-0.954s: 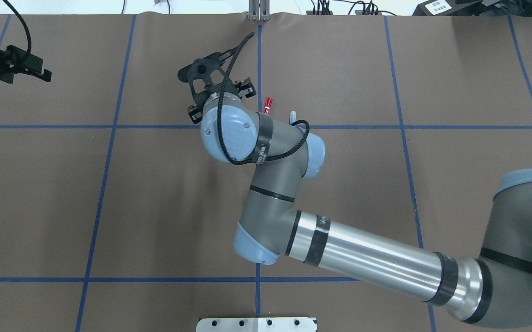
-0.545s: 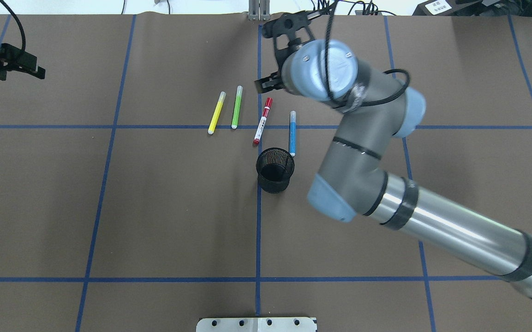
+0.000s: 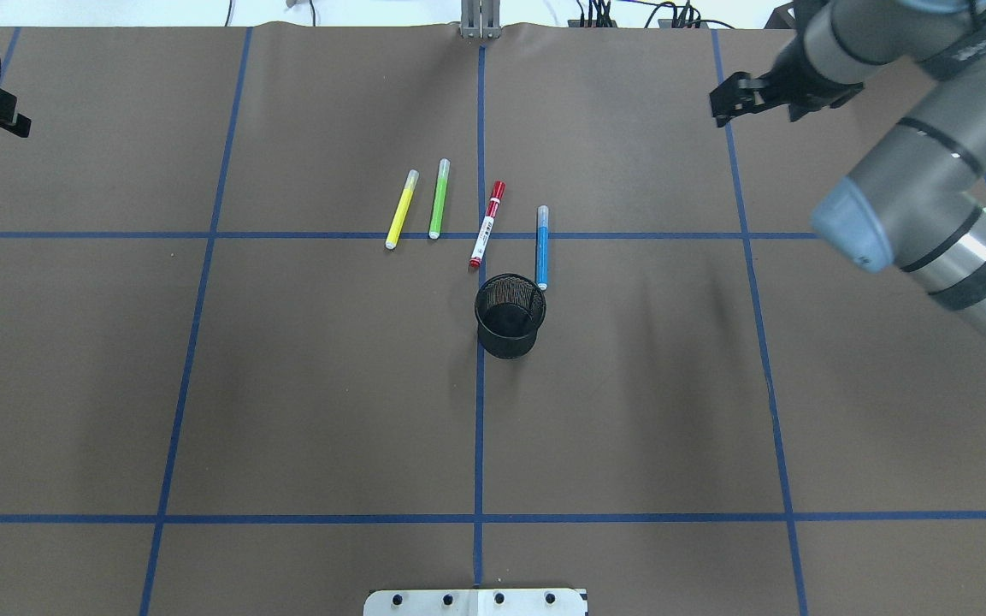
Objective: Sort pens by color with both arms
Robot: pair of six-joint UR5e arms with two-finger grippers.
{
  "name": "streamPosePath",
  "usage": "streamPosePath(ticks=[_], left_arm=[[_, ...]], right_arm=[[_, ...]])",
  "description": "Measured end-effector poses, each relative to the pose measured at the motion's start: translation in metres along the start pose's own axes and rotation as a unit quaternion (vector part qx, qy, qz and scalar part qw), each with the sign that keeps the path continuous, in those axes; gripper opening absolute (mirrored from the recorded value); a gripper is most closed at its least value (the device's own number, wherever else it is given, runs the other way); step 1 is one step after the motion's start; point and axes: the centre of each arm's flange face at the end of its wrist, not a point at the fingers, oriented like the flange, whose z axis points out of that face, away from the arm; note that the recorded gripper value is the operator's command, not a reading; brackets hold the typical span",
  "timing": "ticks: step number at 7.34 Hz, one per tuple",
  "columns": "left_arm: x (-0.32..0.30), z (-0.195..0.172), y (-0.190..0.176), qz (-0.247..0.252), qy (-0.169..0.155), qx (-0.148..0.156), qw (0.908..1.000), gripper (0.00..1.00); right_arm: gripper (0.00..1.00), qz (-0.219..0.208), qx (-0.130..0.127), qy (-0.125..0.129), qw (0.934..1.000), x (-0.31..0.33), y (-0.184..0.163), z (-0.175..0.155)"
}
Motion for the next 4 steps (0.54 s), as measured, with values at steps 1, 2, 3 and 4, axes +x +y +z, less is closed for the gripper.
streamPosePath(ticks=[1, 2, 3, 4], left_arm=[[-0.017, -0.006, 0.000, 0.020, -0.014, -0.013, 0.9996, 0.99], [-0.037, -0.010, 0.004, 0.041, -0.026, -0.032, 0.9983, 0.99], [-0.057, -0.011, 0.010, 0.059, -0.035, -0.053, 0.9963, 0.99], [-0.075, -0.010, 0.018, 0.063, -0.039, -0.071, 0.9947, 0.99]], right_arm=[[0.99, 0.001, -0.033, -0.005, 0.9995, 0.074, -0.005, 0.002], [0.99, 0.002, -0.056, -0.011, 0.9984, 0.142, -0.008, 0.003], [0.99, -0.006, -0.075, -0.009, 0.9971, 0.205, -0.008, 0.003], [0.99, -0.017, -0.091, -0.004, 0.9957, 0.250, -0.006, -0.001]])
